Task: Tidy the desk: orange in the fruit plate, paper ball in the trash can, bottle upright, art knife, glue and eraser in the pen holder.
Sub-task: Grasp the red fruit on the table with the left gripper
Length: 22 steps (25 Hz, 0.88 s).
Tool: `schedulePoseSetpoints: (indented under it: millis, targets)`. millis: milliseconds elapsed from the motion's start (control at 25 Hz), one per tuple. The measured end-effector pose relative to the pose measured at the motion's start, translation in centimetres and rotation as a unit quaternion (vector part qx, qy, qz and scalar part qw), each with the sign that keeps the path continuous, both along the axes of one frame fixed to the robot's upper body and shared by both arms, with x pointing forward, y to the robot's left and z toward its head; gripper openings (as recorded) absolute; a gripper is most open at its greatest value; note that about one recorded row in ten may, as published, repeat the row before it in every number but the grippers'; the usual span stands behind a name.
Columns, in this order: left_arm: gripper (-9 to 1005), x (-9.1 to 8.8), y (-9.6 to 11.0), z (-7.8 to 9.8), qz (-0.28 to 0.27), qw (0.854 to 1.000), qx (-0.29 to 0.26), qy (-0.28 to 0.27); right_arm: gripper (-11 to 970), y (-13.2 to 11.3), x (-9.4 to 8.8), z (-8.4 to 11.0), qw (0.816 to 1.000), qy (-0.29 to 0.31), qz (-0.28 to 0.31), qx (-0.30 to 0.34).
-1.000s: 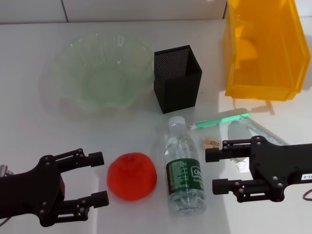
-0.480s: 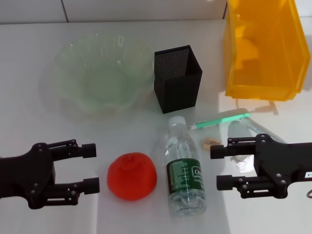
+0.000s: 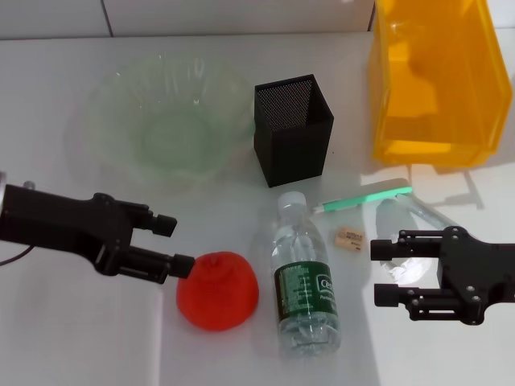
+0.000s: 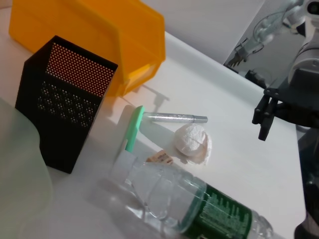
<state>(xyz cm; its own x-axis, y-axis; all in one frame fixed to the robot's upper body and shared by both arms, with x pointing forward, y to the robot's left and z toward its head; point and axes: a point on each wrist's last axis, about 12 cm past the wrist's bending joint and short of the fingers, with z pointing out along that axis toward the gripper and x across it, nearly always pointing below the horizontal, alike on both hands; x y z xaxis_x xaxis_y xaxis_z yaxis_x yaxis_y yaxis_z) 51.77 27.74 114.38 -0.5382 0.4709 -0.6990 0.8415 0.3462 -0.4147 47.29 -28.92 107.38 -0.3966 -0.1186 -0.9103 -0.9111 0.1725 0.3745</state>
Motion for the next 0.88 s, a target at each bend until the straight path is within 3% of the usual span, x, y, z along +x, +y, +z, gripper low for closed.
schedulePoseSetpoints:
  millis: [120,360,880]
  targets:
    - [783,1.3,-0.9,-0.1,0.002,0.999,0.034,-0.01,646,-0.2,-0.1,-0.3,1.0,0.003,-0.012,-0.007]
    - [781,2.2,-2.7,-1.4,-0.008,0.997,0.075,-0.017,646,-0.3,0.0,-0.3,1.0,0.002,-0.014,-0.009]
    - [775,2.5,-4.4,-3.4,-0.028,0.996,0.087,-0.006,645,-0.1,0.6,-0.1,1.0,-0.007,-0.018,-0.014]
